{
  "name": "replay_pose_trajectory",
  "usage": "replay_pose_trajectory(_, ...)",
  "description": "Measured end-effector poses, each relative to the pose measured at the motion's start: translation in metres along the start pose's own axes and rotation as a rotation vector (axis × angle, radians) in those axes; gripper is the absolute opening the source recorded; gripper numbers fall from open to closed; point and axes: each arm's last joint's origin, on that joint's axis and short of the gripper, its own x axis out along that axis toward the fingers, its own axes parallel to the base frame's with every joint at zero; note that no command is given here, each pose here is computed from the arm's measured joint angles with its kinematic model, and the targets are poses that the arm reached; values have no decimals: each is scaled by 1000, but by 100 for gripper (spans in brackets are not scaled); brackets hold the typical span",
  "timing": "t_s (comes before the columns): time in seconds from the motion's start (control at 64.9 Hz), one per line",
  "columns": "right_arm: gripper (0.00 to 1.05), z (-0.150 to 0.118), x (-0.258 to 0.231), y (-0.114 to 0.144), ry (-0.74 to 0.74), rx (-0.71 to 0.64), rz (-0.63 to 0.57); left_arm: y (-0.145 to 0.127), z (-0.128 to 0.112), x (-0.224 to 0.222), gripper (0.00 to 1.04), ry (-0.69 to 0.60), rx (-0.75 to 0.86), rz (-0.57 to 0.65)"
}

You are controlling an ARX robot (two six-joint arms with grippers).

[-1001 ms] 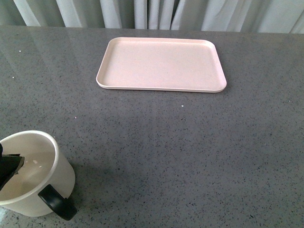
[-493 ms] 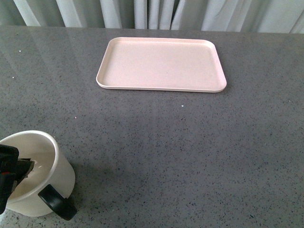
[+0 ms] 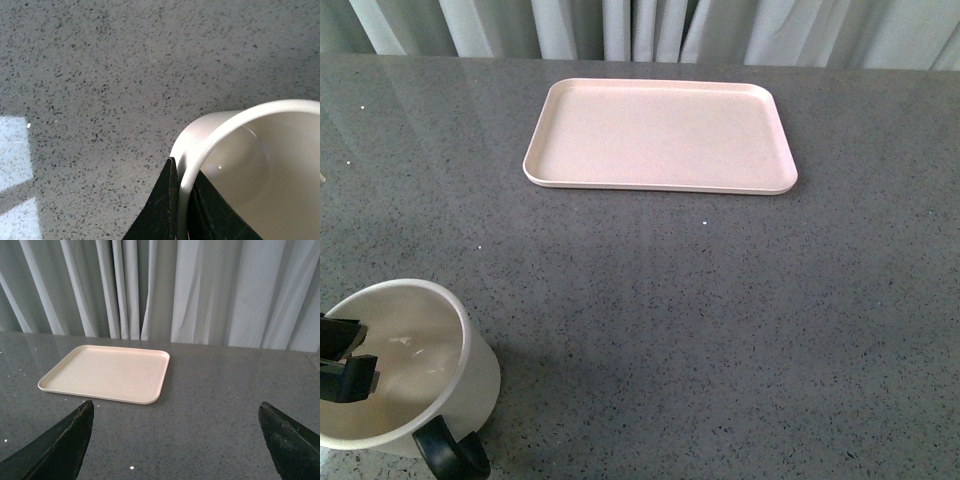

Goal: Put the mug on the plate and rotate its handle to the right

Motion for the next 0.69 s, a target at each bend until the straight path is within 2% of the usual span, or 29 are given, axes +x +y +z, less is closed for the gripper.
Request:
replay_pose_trajectory(0.185, 96, 0, 0, 0, 0, 0, 0, 0, 1, -8, 2, 24, -4, 9)
replay_pose_trajectory(0.354, 96, 0, 0, 0, 0, 0, 0, -10, 16, -24, 2, -3, 7, -13)
replay_pose_trajectory(0.493, 96, 0, 0, 0, 0, 0, 0, -34, 57, -35, 2, -67, 28, -100)
replay_pose_trajectory(0.693, 96, 0, 0, 0, 0, 0, 0, -53, 120, -8, 2, -88, 54, -124)
